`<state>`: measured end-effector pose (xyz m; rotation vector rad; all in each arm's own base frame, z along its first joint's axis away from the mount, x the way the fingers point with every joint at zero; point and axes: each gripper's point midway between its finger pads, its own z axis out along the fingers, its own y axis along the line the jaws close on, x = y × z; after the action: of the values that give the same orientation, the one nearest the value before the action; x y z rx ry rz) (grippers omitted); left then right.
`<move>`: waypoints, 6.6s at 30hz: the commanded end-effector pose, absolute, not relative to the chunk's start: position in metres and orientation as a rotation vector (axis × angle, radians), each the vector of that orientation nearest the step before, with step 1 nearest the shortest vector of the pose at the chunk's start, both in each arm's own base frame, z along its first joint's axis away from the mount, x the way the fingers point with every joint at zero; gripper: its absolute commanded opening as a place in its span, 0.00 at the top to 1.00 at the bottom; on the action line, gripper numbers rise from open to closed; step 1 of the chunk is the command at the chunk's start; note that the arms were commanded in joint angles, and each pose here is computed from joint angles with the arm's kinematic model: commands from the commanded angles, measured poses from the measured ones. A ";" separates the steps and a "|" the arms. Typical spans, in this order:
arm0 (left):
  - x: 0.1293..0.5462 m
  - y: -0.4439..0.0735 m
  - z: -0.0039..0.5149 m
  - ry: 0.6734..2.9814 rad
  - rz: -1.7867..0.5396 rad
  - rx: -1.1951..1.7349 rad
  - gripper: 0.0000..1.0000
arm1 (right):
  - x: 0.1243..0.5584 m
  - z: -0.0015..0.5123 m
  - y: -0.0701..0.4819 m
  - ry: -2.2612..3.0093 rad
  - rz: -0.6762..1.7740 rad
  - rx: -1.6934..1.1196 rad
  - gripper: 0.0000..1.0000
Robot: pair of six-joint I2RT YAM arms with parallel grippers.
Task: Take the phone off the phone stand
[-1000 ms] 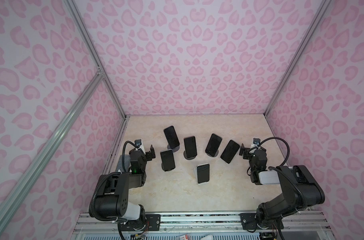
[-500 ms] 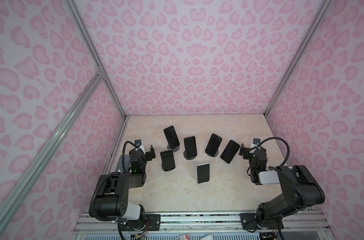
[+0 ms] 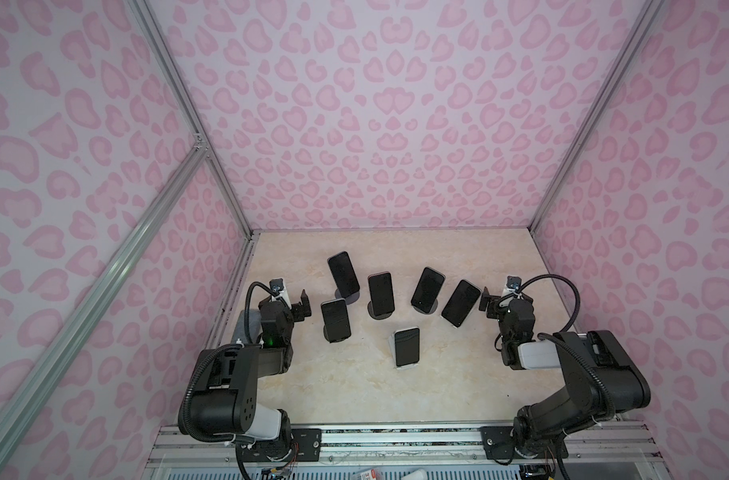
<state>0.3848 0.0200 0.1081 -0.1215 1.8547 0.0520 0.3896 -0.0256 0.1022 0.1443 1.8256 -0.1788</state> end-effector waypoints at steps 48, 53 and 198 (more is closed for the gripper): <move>0.390 0.009 0.254 1.674 -0.022 -0.073 0.02 | 0.369 0.203 -0.089 1.918 -0.357 0.662 0.00; 0.388 -0.020 0.326 1.645 -0.182 0.035 0.02 | 0.363 0.223 -0.075 1.945 -0.182 0.764 0.00; 0.302 -0.206 0.291 2.112 -1.078 0.154 0.08 | 0.233 0.181 0.274 2.252 0.274 -0.254 0.29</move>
<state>0.3058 -0.2008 0.2910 0.1152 2.1008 -1.0912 0.2302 0.2863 0.1730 -0.2598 2.2826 0.3410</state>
